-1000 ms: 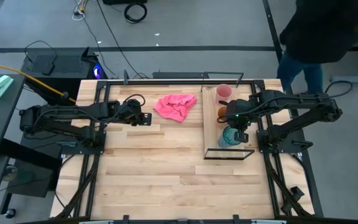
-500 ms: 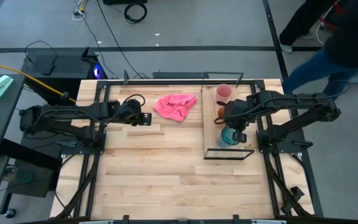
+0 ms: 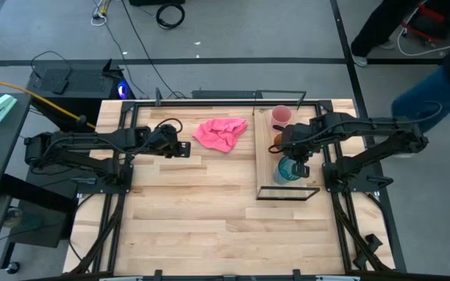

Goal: Stack small to large cups/mugs on shelf
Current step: Put the blue cup on the shelf

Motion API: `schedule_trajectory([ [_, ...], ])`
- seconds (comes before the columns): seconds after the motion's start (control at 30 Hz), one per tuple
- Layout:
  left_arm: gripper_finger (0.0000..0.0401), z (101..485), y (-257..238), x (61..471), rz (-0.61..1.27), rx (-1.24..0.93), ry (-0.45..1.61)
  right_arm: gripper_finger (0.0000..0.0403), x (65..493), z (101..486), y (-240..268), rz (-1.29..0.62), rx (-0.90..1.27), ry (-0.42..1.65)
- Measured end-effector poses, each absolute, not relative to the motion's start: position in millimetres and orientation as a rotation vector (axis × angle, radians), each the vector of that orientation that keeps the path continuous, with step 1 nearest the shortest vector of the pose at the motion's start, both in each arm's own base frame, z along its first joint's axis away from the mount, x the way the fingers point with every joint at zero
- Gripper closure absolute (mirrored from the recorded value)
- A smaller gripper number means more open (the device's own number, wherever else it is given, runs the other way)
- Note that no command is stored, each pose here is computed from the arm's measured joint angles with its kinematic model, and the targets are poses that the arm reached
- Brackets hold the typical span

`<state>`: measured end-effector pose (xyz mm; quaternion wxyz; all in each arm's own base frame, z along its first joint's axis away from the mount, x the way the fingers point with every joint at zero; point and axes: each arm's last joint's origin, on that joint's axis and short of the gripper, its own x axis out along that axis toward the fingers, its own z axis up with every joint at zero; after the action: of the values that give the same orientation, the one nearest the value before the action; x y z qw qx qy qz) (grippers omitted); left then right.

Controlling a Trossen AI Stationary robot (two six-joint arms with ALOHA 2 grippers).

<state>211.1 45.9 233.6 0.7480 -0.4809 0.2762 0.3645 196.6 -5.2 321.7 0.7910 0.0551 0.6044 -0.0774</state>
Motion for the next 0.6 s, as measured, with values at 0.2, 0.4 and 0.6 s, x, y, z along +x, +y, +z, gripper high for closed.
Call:
schedule_trajectory([
  [0.2, 0.0366, 233.6, 45.9, 211.1, 0.792, -1.039, 0.609, 0.0387, 198.8, 319.8, -4.9, -0.156, 0.117, 1.314],
  [0.4, 0.0369, 233.6, 45.9, 211.1, 0.792, -1.038, 0.610, 0.0380, 198.8, 319.8, -4.9, -0.154, 0.115, 1.313],
  [0.6, 0.0372, 233.6, 45.9, 211.1, 0.792, -1.038, 0.610, 0.0364, 198.8, 319.8, -4.9, -0.155, 0.116, 1.313],
])
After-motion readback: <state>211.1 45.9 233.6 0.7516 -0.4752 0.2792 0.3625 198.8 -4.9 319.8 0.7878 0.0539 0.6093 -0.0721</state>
